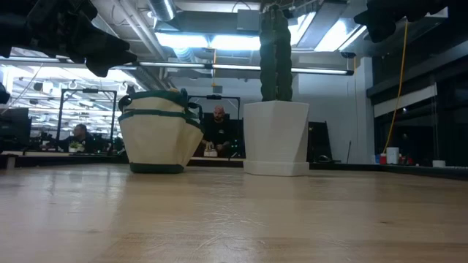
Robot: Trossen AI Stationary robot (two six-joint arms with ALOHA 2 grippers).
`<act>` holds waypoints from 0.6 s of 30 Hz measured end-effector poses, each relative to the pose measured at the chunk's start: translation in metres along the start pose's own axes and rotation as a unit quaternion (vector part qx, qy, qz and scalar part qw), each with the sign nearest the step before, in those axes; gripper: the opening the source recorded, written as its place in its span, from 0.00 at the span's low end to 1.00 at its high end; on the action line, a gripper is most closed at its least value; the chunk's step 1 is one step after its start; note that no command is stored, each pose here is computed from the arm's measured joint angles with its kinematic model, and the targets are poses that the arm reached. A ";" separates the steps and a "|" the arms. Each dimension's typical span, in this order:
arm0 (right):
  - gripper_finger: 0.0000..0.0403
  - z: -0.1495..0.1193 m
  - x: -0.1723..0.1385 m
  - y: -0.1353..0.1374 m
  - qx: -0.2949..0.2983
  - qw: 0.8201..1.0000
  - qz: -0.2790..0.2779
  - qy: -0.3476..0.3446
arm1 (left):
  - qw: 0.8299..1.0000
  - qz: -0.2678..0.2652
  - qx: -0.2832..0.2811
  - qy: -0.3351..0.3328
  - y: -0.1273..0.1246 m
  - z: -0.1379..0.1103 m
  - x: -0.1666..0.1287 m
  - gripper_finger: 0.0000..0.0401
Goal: Pick & Place Garden tools in Gardening bag
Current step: Return to Home Position
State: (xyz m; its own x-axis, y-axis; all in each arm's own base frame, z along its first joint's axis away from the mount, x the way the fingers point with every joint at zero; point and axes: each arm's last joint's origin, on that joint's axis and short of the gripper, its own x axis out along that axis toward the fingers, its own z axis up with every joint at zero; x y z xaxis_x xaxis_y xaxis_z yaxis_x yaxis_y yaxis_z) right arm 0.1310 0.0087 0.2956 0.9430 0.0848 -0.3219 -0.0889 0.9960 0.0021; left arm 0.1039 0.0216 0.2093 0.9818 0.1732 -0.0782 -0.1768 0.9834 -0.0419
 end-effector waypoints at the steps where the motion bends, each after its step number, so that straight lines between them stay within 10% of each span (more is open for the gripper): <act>1: 0.43 0.000 0.000 0.000 0.000 1.000 0.000 0.000 | 1.000 0.000 0.000 0.000 0.000 0.000 0.000 0.52; 18: 0.43 0.000 0.000 0.000 0.000 1.000 0.000 0.000 | 1.000 0.000 0.000 0.000 0.000 0.000 0.000 0.52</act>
State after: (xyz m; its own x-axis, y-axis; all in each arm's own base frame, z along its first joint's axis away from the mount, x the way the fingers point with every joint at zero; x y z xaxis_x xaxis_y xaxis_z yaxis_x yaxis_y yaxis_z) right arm 0.1310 0.0086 0.2955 0.9430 0.0845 -0.3220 -0.0885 0.9961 0.0020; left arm 0.1038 0.0216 0.2094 0.9819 0.1728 -0.0779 -0.1764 0.9834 -0.0419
